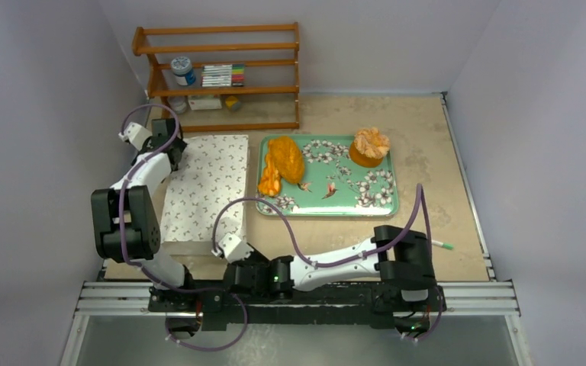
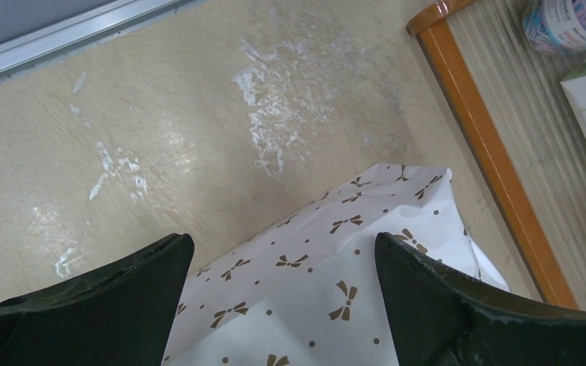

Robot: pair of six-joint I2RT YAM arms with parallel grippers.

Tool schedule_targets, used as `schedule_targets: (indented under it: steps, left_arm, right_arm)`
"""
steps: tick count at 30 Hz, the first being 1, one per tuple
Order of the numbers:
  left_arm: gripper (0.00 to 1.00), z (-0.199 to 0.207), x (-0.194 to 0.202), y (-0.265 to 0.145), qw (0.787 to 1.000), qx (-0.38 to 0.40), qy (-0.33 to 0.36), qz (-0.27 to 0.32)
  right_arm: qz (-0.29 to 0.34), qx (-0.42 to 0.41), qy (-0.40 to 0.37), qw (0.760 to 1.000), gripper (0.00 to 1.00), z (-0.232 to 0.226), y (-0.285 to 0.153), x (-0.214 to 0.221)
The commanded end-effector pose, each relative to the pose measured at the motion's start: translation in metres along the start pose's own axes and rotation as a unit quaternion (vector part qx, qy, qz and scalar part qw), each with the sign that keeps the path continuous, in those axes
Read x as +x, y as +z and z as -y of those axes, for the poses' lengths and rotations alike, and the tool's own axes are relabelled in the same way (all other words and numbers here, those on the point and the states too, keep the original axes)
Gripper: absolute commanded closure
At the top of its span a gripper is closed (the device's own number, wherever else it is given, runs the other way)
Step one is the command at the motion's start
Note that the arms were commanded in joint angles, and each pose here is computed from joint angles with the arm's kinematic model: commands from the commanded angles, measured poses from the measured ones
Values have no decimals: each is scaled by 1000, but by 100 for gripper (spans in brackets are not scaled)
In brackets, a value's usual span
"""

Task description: Take the fake bread out of the paper bag

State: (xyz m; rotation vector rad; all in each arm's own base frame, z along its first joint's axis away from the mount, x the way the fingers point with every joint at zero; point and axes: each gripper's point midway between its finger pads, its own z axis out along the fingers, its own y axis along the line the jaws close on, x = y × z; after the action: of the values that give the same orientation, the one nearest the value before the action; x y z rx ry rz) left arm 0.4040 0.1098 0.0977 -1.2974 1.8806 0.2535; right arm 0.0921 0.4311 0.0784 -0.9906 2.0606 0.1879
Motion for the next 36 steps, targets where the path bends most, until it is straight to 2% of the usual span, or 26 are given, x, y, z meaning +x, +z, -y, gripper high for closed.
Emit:
schedule_targets:
  steps: [1,4,6,8,10,14,19,27,36]
  left_arm:
    - [10,16,-15,-10,1000,14,-6,24]
    - [10,17,-15,-14,999,15,1,28]
    - [10,19,-15,-17,999,18,3,31]
    - [10,21,-14,-20,999,19,7,32]
    - [10,24,-13,-23,999,22,9,31]
    - [10,28,-18,-31,999,30,12,37]
    - [10,34,-18,-44,998,42,22,42]
    - [10,59,-18,-87,992,109,38,59]
    - [10,51,-8,-76,993,76,62,64]
  right_arm:
    - [10,-37,14,999,100,2,-27,-3]
    - [22,-54,39,998,100,8,-48,-22]
    - [58,6,13,998,100,28,-52,-44]
    - [18,68,-15,997,100,38,-43,-31]
    - [6,100,-50,994,100,42,-30,-20]
    - [13,70,-57,996,100,39,-32,-16]
    - [30,25,-34,999,100,50,-40,-39]
    - [63,24,-30,997,100,100,-1,-76]
    - [99,21,-27,994,100,128,51,-129]
